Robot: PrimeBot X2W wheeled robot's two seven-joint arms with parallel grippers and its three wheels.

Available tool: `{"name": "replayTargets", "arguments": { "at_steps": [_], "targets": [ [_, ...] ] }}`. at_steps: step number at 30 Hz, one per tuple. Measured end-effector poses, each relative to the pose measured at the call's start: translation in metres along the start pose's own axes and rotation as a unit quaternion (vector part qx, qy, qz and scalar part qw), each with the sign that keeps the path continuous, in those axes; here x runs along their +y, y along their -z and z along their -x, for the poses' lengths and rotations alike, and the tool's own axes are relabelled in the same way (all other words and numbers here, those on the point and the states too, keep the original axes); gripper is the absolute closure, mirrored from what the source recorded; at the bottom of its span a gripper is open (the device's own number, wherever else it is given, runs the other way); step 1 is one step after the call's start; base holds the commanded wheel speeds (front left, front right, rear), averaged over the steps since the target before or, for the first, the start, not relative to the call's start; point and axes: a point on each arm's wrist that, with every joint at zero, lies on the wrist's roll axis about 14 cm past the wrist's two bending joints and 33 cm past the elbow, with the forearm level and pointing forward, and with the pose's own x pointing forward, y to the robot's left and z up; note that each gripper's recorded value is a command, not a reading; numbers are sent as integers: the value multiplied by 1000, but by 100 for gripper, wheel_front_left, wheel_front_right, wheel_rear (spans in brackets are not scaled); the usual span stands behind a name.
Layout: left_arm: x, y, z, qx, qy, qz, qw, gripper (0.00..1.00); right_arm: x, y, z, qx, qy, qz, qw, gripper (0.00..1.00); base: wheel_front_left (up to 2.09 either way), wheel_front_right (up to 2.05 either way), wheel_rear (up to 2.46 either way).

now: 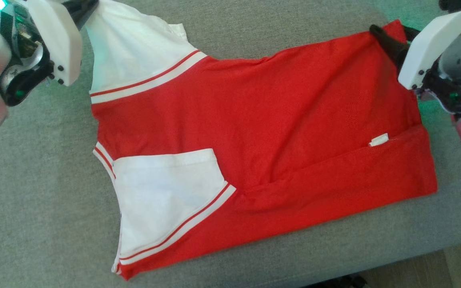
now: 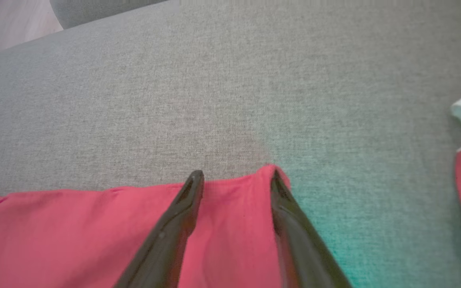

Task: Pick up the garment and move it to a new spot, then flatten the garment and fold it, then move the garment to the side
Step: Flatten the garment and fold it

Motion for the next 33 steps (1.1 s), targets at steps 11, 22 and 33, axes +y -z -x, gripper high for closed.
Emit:
{"name": "replayTargets", "arguments": {
  "at_steps": [11,22,33],
  "targets": [
    [1,0,3,-8,-3,2,1000,100,-8,0,-4,0,13,12,1000,100,0,0,0],
    [6,-43,23,-130,-24,-51,990,100,-16,-37,6,-79,19,-19,997,100,0,0,0],
    [5,-93,73,-253,-30,-54,966,100,-20,-68,36,-162,-4,-66,984,100,0,0,0]
  ]
}}
